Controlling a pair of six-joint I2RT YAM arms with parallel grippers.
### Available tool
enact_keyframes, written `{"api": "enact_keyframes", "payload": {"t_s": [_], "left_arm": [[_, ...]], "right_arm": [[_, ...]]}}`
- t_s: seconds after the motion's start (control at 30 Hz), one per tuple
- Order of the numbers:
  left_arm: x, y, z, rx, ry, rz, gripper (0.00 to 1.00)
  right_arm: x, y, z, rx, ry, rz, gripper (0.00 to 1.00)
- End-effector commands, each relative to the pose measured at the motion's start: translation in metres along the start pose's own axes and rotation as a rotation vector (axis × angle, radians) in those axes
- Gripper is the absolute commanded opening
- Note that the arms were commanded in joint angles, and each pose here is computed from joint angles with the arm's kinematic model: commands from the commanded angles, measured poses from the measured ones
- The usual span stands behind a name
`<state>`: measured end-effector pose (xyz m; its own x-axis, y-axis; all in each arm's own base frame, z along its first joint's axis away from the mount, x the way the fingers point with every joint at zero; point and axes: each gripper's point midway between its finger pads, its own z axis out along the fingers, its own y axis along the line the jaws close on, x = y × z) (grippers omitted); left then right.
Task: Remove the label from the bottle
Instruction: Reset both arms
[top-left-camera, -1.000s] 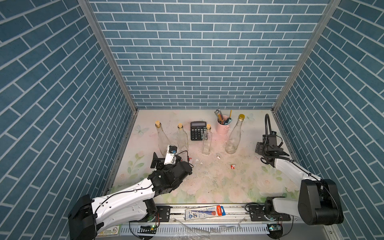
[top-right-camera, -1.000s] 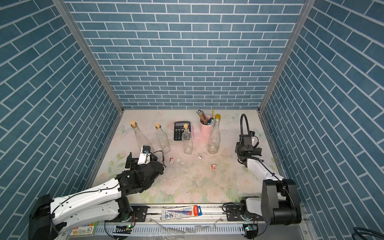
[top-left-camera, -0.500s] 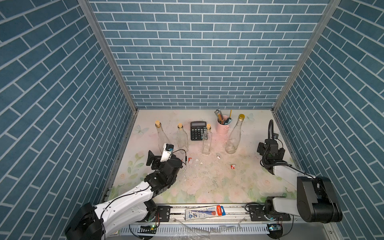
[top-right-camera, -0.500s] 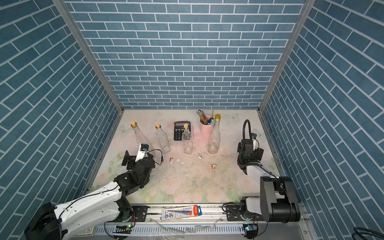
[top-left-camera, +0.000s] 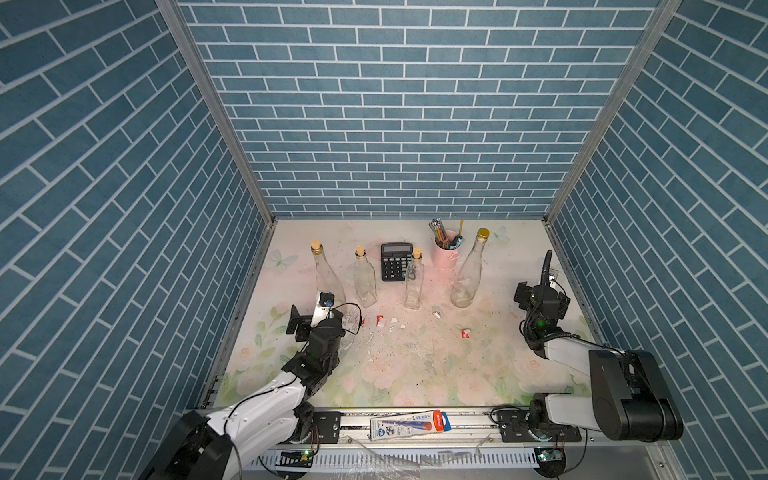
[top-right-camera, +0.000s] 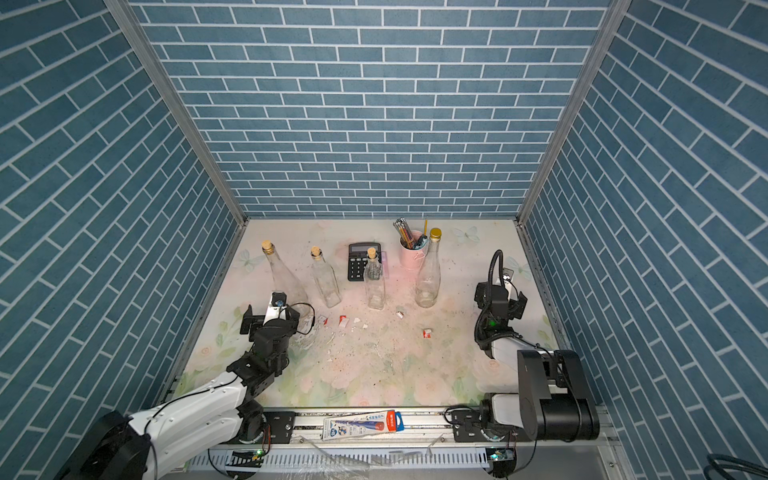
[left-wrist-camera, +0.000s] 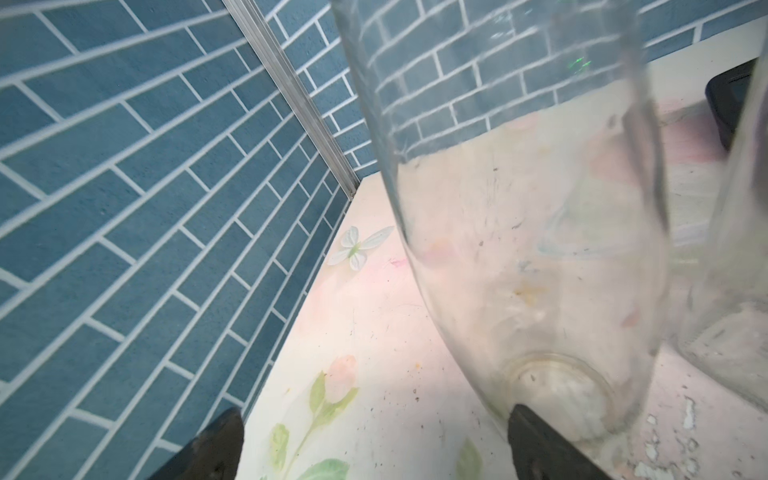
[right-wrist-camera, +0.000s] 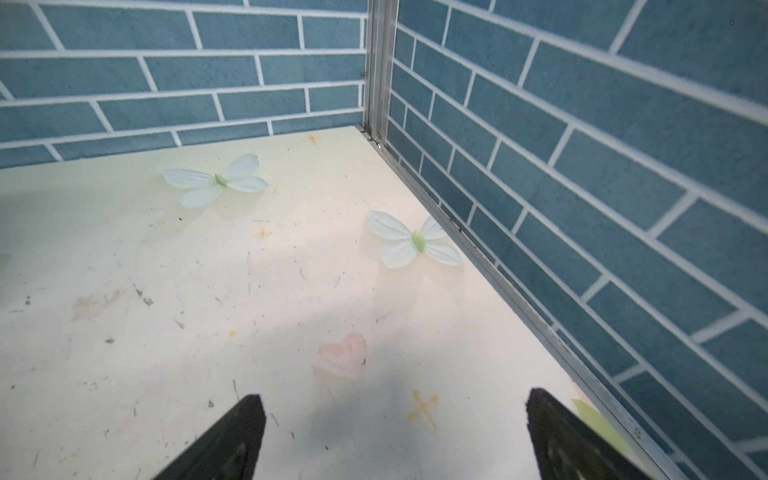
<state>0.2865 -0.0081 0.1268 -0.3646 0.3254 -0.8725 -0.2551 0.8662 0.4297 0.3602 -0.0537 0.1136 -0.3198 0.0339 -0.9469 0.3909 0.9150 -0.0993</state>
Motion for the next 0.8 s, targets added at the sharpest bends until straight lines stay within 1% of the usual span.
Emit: {"api": "enact_keyframes", "payload": {"t_s": [0.0,0.03,0.1,0.3,0.47,0.6,0.7,0.77], "left_arm": [[-0.028,-0.012,0.016,0.090,-0.101,-0.094,0.99],[-0.029,-0.016,0.021,0.090,-0.100,-0.075,1.00],[-0.032,-0.022,0.028,0.096,-0.110,-0.057,0.99],[-0.039,-0.034,0.044,0.110,-0.114,-0.016,0.99],[-0.038,-0.035,0.055,0.170,-0.095,-0.037,1.00],[-0.037,-0.038,0.063,0.204,-0.107,-0.058,1.00],[-0.034,-0.038,0.070,0.185,-0.132,-0.062,1.00],[-0.031,-0.036,0.071,0.184,-0.116,-0.072,1.00]], "right_arm": [[-0.005,0.005,0.000,-0.032,-0.095,-0.008,0.99],[-0.006,0.010,0.001,-0.051,-0.107,-0.021,0.99],[-0.004,0.012,0.003,-0.052,-0.078,-0.026,0.99],[-0.004,0.015,0.006,-0.051,-0.071,-0.044,0.99],[-0.004,0.016,0.007,-0.054,-0.068,-0.048,0.99],[-0.003,0.019,0.009,-0.067,-0.055,-0.058,0.99],[-0.004,0.019,0.009,-0.067,-0.056,-0.059,0.99],[-0.003,0.019,0.009,-0.067,-0.056,-0.059,0.99]]}}
